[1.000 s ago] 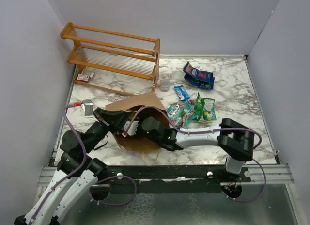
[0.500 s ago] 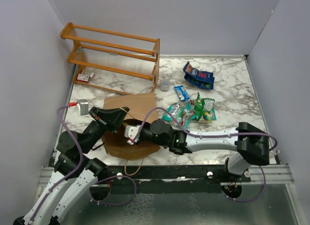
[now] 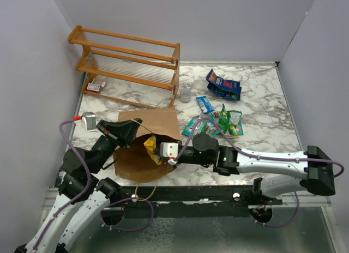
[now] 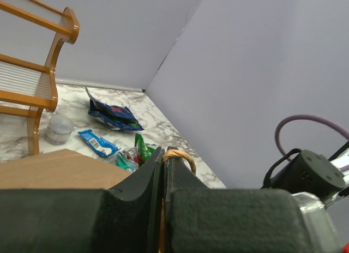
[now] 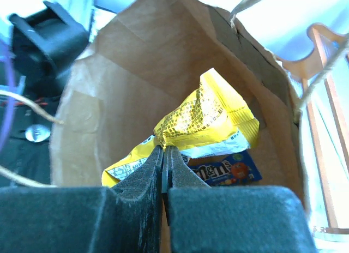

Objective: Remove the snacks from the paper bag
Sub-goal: Take out the snack from the paper bag, then place the snack at the center of the board.

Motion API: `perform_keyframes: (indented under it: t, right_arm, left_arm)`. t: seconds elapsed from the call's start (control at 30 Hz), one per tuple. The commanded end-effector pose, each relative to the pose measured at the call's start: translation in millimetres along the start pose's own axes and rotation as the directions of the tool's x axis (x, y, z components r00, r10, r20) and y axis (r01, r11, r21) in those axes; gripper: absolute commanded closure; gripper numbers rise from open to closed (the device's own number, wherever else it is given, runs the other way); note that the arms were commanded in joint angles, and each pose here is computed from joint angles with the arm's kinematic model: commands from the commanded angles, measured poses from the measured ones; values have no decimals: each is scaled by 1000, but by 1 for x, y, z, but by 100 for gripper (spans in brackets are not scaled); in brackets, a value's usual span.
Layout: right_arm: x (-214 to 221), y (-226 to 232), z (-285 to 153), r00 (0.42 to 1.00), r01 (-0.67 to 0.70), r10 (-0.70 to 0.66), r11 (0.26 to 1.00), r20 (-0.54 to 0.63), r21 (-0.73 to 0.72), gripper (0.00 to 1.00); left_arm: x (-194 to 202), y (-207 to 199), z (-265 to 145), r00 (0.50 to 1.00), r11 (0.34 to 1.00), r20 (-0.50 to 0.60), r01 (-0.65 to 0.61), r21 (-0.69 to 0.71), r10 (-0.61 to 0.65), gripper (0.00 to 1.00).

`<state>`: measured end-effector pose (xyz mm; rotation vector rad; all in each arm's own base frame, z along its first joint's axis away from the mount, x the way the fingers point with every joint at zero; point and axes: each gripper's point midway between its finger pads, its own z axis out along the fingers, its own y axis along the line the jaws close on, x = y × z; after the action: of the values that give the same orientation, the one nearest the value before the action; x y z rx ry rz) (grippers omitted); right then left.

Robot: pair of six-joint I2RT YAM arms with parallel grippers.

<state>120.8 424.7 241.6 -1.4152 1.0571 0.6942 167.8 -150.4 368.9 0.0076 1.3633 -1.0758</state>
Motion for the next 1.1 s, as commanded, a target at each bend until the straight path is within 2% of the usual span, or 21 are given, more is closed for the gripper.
perform_keyframes:
  t: [0.0,0.17,0.3,0.4,0.47,0.6,0.73,0.83,1.07]
  right_arm:
    - [-59,8,-39,984,-49,63,995,164,-89,99]
    - [-112,-5,-83,950,-6,27,998,310,-67,99]
    - [-139,-19,-109,926,8,-1,1000,376,-15,99]
    - [-147,-43,-127,917,-25,-22,993,398,113,99]
    - [-146,-71,-140,911,-102,-17,959,412,265,99]
    - [-118,-122,-166,933,-200,-21,800,359,566,98]
    - [-73,-151,-179,974,-198,33,608,225,769,99]
    - [-39,-168,-187,981,-193,102,481,164,855,99]
    - [55,-200,-176,899,-337,410,417,157,844,99]
  left_arm:
    - [-11,-1,-2,999,1000,32,-15,-18,16,100]
    - [-9,1,0,1000,1000,24,-16,-25,16,100]
    - [-8,2,2,1000,1000,22,-16,-25,17,100]
    - [-6,3,4,1000,1000,16,-17,-26,18,100]
    - [-6,3,4,1000,1000,13,-17,-25,17,100]
    - [-6,2,4,1000,999,9,-20,-26,20,100]
    - [-8,2,2,1000,999,12,-22,-30,23,100]
    - [-7,4,0,1000,999,11,-22,-36,23,100]
    - [-8,2,-1,1000,999,12,-22,-30,23,100]
